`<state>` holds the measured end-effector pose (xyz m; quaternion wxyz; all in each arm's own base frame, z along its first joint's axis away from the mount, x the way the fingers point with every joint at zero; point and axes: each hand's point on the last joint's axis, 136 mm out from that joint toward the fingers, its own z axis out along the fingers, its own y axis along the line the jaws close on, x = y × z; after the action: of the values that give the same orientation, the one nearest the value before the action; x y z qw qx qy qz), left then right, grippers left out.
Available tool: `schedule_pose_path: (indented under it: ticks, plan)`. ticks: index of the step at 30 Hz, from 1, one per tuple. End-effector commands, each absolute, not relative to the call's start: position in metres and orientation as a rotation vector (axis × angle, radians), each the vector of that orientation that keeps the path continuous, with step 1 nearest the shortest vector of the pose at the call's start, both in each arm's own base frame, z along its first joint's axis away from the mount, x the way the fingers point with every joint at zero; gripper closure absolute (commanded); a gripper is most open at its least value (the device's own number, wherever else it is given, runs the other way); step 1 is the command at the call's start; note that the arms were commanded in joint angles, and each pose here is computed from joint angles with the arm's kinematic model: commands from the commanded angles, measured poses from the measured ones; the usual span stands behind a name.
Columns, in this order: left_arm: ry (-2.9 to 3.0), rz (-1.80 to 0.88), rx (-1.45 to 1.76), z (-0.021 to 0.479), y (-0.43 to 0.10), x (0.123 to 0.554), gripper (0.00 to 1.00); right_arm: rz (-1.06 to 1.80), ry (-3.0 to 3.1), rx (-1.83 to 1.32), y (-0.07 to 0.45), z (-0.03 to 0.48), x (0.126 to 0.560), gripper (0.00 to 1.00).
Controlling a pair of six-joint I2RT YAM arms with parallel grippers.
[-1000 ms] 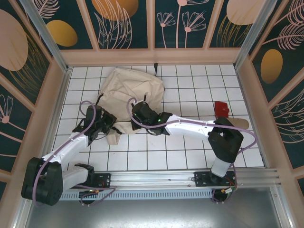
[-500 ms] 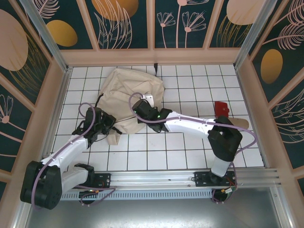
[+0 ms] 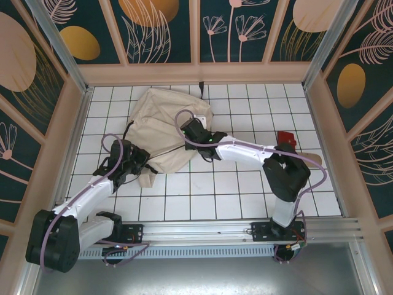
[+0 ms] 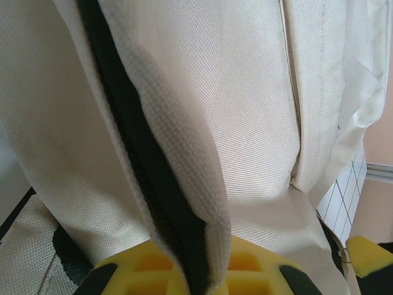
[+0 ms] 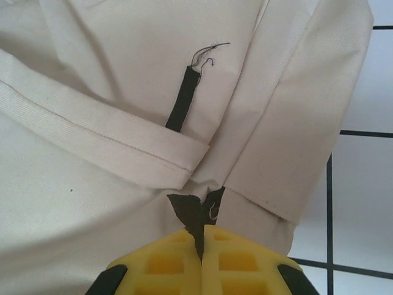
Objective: Pack the student bag
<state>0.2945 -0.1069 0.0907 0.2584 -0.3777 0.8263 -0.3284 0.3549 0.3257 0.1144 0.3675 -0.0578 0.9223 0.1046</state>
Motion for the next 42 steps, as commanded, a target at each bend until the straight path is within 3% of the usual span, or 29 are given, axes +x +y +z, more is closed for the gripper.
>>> schedule_pose_path:
  ticks: [1, 18, 30, 31, 33, 34, 36, 42]
  plan:
    - [2.262, -0.735, -1.068, 0.074, -0.085, 0.285, 1.0, 0.066, 2.343, -0.063, 0.282, 0.106, 0.392, 1.0]
    - [2.28, -0.783, -0.986, 0.085, -0.094, 0.285, 1.0, -0.008, 2.369, 0.16, 0.252, 0.066, 0.438, 1.0]
    - [2.302, -0.822, -0.863, 0.102, -0.103, 0.287, 1.0, -0.002, 2.333, 0.258, 0.253, 0.089, 0.452, 1.0]
    - [2.315, -0.81, -0.85, 0.103, -0.103, 0.288, 0.9, 0.028, 2.342, 0.23, 0.258, 0.091, 0.451, 1.0]
    - [2.334, -0.766, -0.827, 0.108, -0.1, 0.289, 0.5, 0.115, 2.382, 0.126, 0.272, 0.094, 0.442, 1.0]
    - [2.335, -0.745, -0.82, 0.11, -0.098, 0.29, 0.39, 0.126, 2.393, 0.1, 0.272, 0.094, 0.437, 1.0]
    - [2.324, -0.7, -0.799, 0.118, -0.093, 0.293, 0.28, 0.128, 2.412, 0.053, 0.265, 0.094, 0.422, 1.0]
    - [2.259, -0.639, -0.681, 0.154, -0.089, 0.311, 0.23, 0.065, 2.429, 0.029, 0.215, 0.102, 0.38, 1.0]
